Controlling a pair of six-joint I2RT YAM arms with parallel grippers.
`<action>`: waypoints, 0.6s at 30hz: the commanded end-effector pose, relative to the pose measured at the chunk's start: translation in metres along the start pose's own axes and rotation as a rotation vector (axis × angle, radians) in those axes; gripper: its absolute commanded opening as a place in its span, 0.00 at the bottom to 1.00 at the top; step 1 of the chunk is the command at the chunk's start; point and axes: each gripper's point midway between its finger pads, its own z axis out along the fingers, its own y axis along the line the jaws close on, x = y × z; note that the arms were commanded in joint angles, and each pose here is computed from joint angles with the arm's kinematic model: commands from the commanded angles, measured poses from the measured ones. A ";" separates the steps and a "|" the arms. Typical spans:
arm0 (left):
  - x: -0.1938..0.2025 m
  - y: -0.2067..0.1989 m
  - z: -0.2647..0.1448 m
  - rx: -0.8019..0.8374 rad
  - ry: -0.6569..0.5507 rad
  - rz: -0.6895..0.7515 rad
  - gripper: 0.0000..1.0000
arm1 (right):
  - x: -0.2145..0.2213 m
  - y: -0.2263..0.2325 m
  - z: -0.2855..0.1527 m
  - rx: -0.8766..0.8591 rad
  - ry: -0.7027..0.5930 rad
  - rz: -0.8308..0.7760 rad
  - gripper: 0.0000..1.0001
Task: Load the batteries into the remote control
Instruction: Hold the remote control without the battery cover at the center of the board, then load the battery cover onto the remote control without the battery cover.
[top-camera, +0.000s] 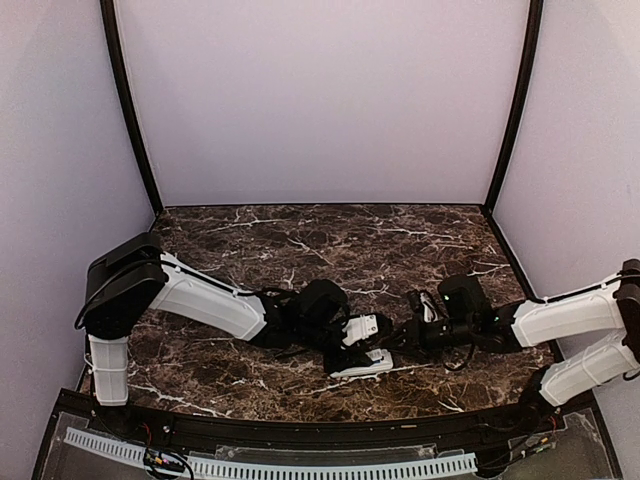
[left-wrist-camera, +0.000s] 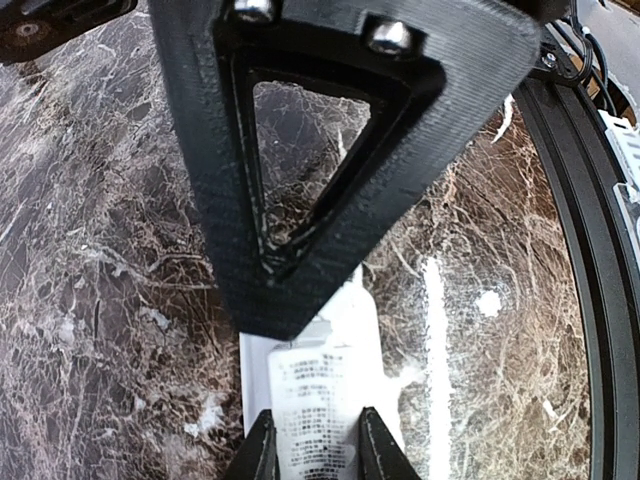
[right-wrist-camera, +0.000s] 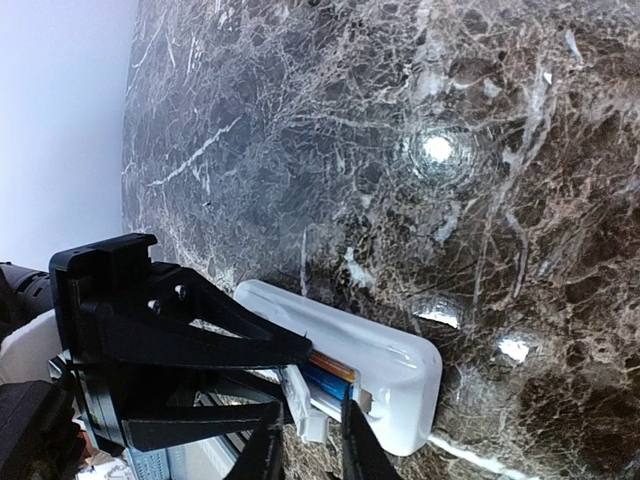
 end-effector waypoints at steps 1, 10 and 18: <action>0.017 -0.015 -0.005 0.037 0.066 -0.001 0.09 | -0.005 -0.001 0.000 0.025 -0.004 -0.019 0.15; 0.019 -0.015 -0.004 0.035 0.072 -0.001 0.09 | -0.006 0.006 0.005 0.027 0.021 -0.056 0.09; 0.020 -0.014 -0.002 0.033 0.076 -0.001 0.09 | 0.002 0.003 0.010 0.055 0.045 -0.064 0.05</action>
